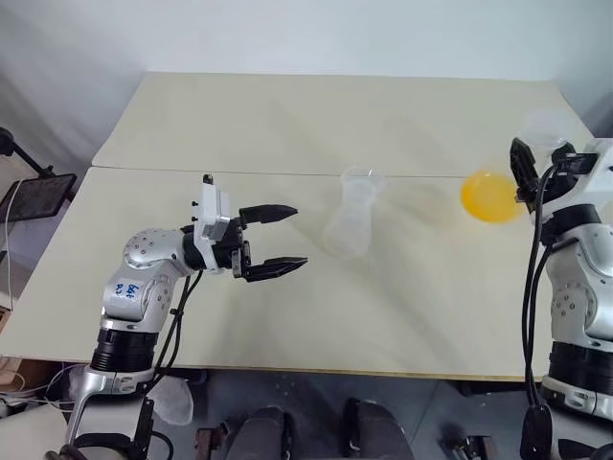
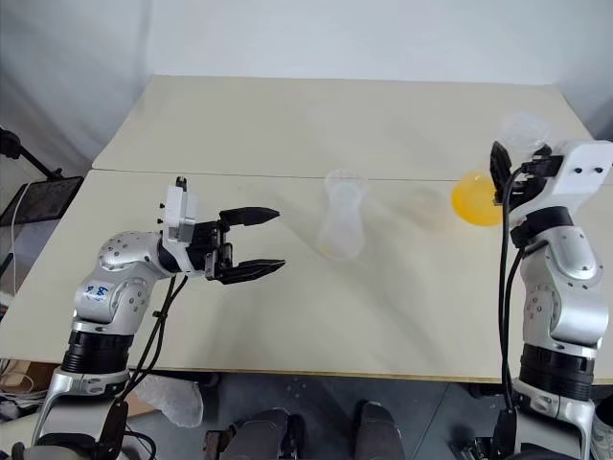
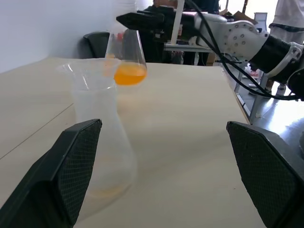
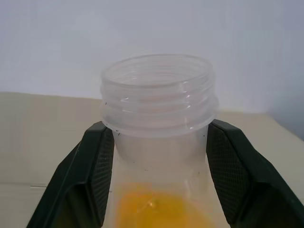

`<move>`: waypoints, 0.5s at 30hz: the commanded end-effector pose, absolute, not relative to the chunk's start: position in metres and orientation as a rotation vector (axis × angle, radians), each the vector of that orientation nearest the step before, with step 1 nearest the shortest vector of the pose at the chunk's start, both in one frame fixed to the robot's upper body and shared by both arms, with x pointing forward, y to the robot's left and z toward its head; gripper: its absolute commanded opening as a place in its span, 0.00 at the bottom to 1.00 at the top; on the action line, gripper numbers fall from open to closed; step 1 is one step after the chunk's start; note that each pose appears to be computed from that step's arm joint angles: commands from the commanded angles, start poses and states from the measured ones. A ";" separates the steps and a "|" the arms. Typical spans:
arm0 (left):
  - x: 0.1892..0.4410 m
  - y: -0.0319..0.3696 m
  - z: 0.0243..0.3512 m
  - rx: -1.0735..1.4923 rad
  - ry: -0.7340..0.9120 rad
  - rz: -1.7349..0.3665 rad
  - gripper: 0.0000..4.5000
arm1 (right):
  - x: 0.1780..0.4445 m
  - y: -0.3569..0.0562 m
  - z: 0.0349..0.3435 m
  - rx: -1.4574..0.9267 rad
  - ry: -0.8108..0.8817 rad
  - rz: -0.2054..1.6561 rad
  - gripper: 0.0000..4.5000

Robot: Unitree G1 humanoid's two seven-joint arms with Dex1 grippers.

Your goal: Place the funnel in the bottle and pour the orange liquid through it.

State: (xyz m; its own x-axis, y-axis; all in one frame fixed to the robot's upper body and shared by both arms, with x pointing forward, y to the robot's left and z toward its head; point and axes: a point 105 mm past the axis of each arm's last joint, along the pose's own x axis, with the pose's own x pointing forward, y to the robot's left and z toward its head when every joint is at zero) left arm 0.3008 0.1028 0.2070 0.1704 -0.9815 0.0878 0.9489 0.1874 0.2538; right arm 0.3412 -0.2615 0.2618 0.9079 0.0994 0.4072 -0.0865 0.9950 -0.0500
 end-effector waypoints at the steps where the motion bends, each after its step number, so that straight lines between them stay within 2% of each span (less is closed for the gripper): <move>1: 0.298 0.106 0.217 0.166 -0.297 -1.367 1.00 | 0.322 -0.228 0.284 -0.132 -0.519 0.199 0.55; 3: 0.298 0.107 0.216 0.161 -0.297 -1.358 1.00 | 0.315 -0.211 0.285 -0.276 -0.553 0.219 0.55; 7: 0.299 0.110 0.212 0.145 -0.298 -1.321 1.00 | 0.316 -0.183 0.265 -0.638 -0.491 0.276 0.55; 15: 0.304 0.111 0.212 0.101 -0.341 -1.228 1.00 | 0.326 -0.165 0.265 -0.863 -0.525 0.280 0.55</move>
